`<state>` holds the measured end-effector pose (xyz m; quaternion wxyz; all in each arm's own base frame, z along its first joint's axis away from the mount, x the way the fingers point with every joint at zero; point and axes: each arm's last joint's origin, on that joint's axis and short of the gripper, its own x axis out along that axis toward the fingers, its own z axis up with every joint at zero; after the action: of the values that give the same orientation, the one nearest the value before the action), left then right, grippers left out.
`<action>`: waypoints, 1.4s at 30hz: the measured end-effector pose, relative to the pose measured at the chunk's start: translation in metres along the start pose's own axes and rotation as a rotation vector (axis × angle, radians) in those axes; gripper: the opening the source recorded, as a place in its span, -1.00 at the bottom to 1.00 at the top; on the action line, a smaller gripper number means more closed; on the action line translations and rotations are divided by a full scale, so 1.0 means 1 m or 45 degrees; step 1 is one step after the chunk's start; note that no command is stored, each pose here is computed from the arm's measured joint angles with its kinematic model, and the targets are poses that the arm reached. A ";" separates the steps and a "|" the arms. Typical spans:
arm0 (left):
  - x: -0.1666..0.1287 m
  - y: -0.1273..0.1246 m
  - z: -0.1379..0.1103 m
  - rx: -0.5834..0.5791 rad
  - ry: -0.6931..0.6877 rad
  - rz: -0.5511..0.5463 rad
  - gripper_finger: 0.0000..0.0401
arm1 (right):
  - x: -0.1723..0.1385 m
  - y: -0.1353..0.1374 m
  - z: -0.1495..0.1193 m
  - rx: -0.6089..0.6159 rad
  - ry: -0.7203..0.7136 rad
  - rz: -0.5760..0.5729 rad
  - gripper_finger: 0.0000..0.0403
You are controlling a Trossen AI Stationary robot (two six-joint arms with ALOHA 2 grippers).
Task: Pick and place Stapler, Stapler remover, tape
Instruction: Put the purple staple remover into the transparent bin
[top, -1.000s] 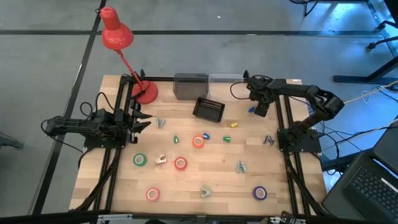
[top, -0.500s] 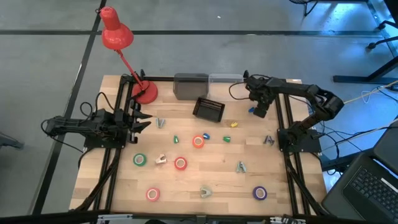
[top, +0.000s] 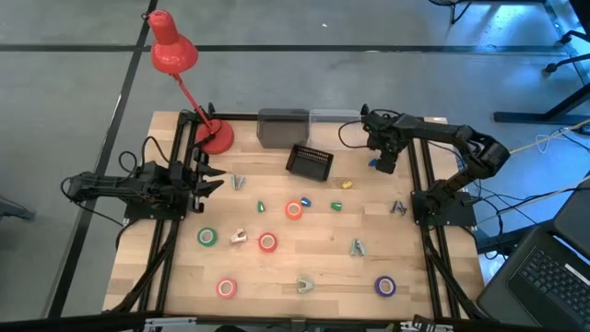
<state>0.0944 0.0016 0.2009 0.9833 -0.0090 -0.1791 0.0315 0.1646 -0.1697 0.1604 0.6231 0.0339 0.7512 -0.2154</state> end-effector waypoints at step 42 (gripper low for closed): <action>0.000 0.000 0.000 0.011 -0.004 0.000 -0.43 | -0.104 -0.003 0.068 0.015 -0.641 -0.030 -0.82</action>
<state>0.0943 0.0016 0.2012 0.9830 -0.0048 -0.1806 0.0321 0.2498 -0.1746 0.2508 0.7877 -0.0257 0.5715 -0.2288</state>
